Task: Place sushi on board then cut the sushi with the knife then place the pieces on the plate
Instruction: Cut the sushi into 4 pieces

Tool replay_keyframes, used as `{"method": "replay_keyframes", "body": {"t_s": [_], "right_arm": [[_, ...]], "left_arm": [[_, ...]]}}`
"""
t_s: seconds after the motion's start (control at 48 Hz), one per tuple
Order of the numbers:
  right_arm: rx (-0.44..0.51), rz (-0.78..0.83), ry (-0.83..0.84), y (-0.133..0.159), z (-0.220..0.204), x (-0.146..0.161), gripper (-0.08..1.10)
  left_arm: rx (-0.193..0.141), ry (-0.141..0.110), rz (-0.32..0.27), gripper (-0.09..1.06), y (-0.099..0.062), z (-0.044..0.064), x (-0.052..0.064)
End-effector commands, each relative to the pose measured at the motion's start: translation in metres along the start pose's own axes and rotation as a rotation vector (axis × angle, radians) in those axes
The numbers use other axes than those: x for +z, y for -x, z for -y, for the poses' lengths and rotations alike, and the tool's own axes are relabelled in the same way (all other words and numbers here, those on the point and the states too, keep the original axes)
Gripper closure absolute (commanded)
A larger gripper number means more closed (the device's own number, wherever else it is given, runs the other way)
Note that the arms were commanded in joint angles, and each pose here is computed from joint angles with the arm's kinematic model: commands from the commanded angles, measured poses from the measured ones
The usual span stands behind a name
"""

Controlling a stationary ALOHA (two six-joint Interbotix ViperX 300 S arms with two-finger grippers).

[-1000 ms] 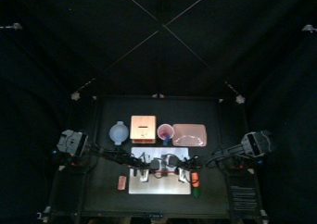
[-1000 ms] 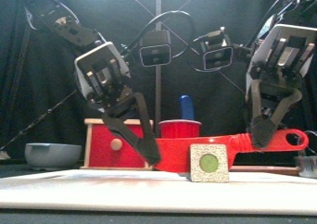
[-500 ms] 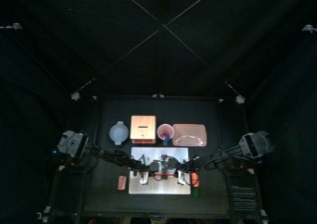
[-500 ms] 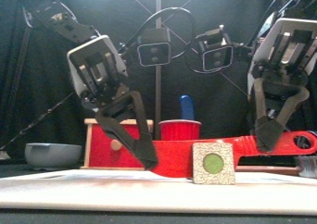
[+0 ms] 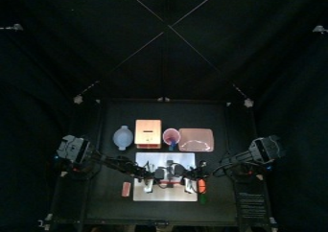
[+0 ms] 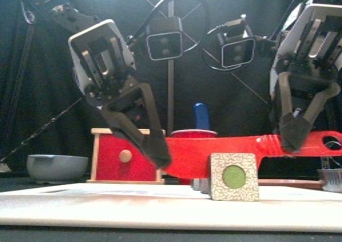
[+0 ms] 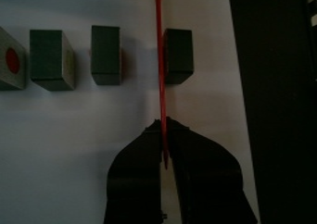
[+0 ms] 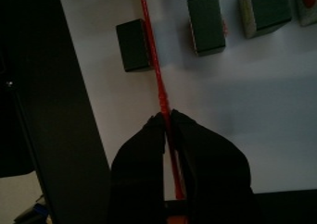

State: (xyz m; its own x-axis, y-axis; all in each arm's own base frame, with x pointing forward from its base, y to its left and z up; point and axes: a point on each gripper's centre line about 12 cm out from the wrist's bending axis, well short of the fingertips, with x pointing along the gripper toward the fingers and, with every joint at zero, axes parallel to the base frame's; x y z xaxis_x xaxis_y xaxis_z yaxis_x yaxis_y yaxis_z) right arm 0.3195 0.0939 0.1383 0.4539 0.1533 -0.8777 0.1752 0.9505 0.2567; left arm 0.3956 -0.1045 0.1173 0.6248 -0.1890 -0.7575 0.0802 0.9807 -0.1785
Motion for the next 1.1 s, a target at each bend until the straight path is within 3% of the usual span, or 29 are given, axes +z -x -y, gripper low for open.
{"method": "replay_keyframes", "body": {"t_s": [0.021,0.125,0.25,0.375,0.604,0.792,1.104], "right_arm": [[0.019,0.043,0.021,0.019,-0.005,0.007,0.76],[0.016,0.085,0.030,0.030,0.000,0.015,0.76],[0.015,0.115,0.032,0.041,0.003,0.019,0.76],[0.014,0.129,0.036,0.047,0.006,0.019,0.76],[0.019,0.141,0.035,0.054,0.007,0.016,0.76],[0.023,0.149,0.035,0.062,0.010,0.010,0.76],[0.035,0.176,0.030,0.077,0.018,-0.004,0.76]], "left_arm": [[-0.015,-0.039,0.060,0.56,0.021,0.006,0.017],[-0.014,-0.059,0.096,0.54,0.031,0.006,0.026],[0.000,-0.046,0.136,0.52,0.043,-0.004,0.037],[0.008,-0.038,0.148,0.45,0.048,-0.009,0.040],[0.011,-0.073,0.166,0.30,0.056,-0.008,0.044],[0.015,-0.083,0.187,0.28,0.067,-0.010,0.046],[0.049,-0.045,0.217,0.30,0.076,-0.030,0.037]]}}
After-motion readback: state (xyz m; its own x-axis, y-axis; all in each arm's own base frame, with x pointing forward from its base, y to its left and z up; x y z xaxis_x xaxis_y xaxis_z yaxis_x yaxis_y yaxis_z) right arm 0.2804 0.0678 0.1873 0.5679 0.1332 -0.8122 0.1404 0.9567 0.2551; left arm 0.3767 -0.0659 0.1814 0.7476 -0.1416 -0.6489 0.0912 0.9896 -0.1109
